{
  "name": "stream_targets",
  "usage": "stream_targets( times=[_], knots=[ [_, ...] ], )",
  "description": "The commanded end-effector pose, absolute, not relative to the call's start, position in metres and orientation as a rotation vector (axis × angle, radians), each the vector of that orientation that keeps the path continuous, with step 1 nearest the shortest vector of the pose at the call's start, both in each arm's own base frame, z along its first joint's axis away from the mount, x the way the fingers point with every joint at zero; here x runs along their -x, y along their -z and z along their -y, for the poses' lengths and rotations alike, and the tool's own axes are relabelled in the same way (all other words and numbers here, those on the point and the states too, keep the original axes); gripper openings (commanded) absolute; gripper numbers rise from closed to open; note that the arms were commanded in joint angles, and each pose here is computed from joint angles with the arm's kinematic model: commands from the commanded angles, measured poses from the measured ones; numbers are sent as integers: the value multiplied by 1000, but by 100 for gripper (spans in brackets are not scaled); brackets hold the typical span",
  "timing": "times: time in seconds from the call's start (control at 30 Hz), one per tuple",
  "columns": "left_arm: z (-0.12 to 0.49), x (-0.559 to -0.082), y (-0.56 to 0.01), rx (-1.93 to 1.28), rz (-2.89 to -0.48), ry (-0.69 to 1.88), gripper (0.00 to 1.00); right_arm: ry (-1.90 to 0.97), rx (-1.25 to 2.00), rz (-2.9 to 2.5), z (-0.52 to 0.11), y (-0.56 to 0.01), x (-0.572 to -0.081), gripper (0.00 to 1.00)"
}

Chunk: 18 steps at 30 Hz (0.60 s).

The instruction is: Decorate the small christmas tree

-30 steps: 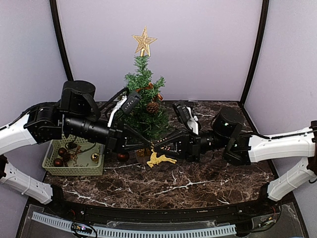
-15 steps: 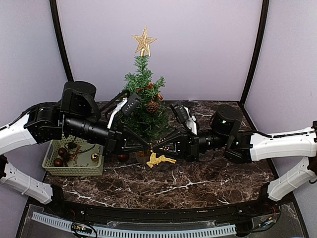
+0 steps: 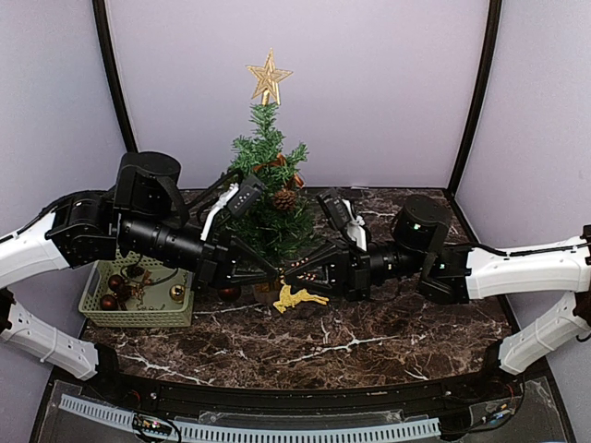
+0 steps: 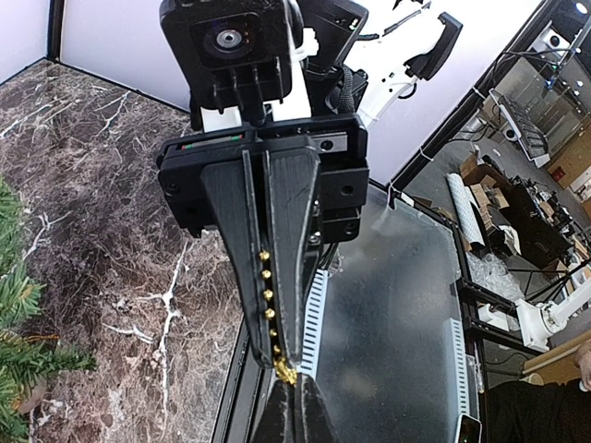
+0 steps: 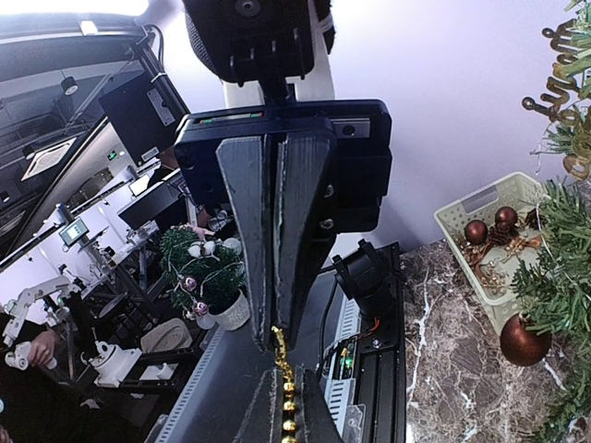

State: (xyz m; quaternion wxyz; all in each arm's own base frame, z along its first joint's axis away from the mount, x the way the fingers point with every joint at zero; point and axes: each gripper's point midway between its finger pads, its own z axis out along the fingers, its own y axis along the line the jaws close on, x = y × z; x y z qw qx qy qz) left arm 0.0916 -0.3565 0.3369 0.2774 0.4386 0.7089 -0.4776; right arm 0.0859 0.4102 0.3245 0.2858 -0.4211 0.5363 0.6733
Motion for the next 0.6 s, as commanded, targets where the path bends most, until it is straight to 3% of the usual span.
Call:
stream_targets(
  times=[0.0,0.1,0.13,0.2,0.33,0.57],
  knots=[
    [356,-87,-338,-1210,-1891,1299,0,-1800,1116,-1344,-410,-348,-84,0],
    [353,-93,-338,-1183,-1900,1259,4,-1788,1089,-1336,-406,-352,-86,0],
    [351,-96,-340,-1164,-1899,1239,17,-1776,1077,-1340,-404,-353,-88,0],
    [341,-103,-348,-1105,-1879,1192,33,-1740,1044,-1380,-396,-348,-97,0],
    [321,-115,-361,-992,-1870,1139,53,-1657,971,-1462,-376,-337,-116,0],
    [291,-154,-348,-770,-2011,963,58,-1574,839,-1535,-357,-332,-148,0]
  ],
)
